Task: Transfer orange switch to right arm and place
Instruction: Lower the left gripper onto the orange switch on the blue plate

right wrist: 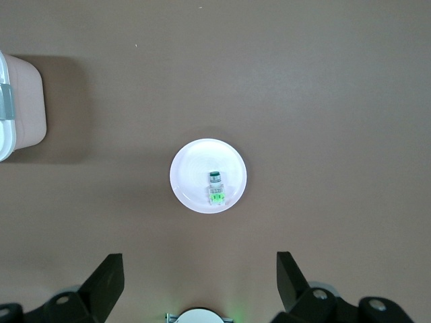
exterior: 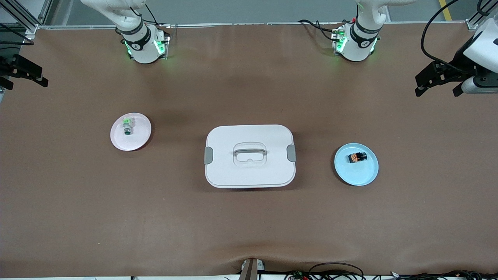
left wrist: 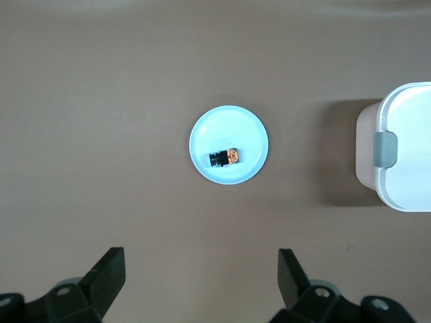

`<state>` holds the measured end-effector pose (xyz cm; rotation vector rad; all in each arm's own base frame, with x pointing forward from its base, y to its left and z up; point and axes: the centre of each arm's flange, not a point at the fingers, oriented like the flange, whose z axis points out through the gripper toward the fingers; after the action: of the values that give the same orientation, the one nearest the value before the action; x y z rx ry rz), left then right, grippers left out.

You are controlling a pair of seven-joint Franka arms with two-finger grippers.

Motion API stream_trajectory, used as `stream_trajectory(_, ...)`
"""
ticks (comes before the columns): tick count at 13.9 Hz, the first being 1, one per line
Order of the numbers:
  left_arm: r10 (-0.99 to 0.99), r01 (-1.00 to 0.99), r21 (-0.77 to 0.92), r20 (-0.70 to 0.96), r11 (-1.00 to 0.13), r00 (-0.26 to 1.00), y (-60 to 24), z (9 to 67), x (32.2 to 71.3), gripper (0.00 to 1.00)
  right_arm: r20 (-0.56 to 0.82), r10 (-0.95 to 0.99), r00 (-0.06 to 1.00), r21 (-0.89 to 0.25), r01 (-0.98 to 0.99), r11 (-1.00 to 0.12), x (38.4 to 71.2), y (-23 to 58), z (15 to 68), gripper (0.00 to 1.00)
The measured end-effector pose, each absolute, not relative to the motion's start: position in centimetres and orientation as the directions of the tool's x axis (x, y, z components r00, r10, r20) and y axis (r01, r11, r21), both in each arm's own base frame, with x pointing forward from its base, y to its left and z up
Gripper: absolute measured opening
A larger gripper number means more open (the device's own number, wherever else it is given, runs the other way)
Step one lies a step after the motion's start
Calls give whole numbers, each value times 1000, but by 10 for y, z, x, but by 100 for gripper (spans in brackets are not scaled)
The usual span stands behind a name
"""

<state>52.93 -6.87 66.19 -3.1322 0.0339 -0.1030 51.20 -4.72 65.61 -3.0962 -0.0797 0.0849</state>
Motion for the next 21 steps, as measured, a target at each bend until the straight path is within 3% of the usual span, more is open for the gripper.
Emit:
stream_trajectory(8, -13, -13, -10, 21, -1000, 1000, -63, 639, 542, 100, -53, 52, 997, -44, 50, -998, 512, -47, 656, 100)
stream_trajectory(13, -18, -18, -45, 12, -999, 1000, -59, 553, 577, 100, -54, 52, 997, -45, 50, -998, 512, -47, 656, 100)
stream_trajectory(21, -12, -10, -27, 70, -1000, 997, -46, 398, 588, 100, -39, 54, 998, -42, 52, -998, 511, -46, 656, 100)
